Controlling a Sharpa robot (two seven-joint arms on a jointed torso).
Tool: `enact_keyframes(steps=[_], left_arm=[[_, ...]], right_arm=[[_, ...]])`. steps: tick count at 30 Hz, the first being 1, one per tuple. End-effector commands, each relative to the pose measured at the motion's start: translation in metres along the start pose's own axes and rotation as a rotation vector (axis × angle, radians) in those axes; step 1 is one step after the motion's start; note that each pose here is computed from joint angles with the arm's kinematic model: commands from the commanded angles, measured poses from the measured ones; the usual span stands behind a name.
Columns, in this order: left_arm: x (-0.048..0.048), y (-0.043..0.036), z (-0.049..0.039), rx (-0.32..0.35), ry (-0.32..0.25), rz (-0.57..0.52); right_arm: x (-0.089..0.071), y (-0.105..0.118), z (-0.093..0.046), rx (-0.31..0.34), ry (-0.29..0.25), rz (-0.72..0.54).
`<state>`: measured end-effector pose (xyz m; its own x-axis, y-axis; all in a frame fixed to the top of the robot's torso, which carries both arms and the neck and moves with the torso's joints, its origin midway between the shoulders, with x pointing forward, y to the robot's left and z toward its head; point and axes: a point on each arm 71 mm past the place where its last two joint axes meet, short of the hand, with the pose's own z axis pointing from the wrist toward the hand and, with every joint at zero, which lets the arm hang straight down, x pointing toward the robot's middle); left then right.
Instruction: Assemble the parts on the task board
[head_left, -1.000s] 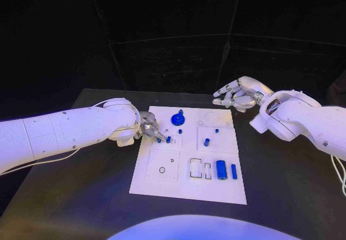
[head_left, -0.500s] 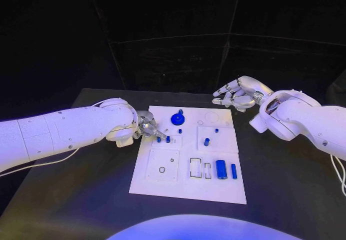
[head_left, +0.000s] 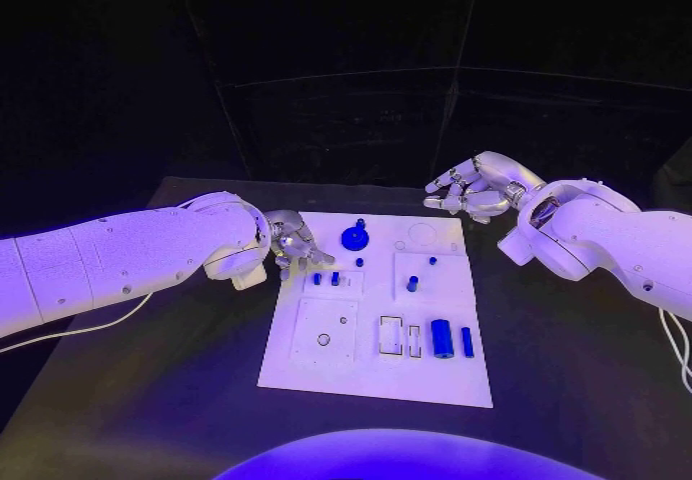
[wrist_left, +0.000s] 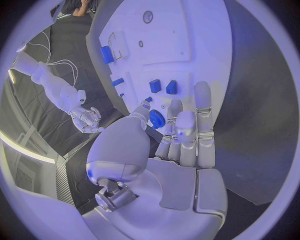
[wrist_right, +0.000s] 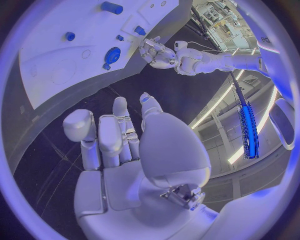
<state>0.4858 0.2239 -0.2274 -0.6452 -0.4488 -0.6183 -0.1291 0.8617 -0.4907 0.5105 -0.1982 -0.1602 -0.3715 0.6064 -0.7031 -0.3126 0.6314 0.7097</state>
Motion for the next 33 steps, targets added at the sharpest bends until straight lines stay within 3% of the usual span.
enact_keyframes(steps=[1,7,12,17,23,33], left_arm=[[-0.0037,-0.0172,0.0007,0.178,-0.046,-0.090],[-0.0029,-0.0332,0.0053,0.302,-0.049,-0.065],[-0.0014,-0.0509,0.0110,0.418,-0.097,0.088],[0.0064,-0.0657,0.0181,0.509,-0.116,0.270],[0.0116,-0.0753,0.0261,0.541,-0.127,0.410],[0.0148,-0.0766,0.0396,0.497,-0.117,0.545]], right_arm=[[0.000,0.002,0.001,-0.009,-0.001,0.003],[0.000,0.002,0.001,-0.010,-0.001,0.003],[0.000,0.002,0.001,-0.011,-0.001,0.004],[0.001,0.003,0.002,-0.014,0.000,0.005],[0.002,0.004,0.002,-0.015,0.001,0.007],[0.003,0.005,0.003,-0.019,0.003,0.008]])
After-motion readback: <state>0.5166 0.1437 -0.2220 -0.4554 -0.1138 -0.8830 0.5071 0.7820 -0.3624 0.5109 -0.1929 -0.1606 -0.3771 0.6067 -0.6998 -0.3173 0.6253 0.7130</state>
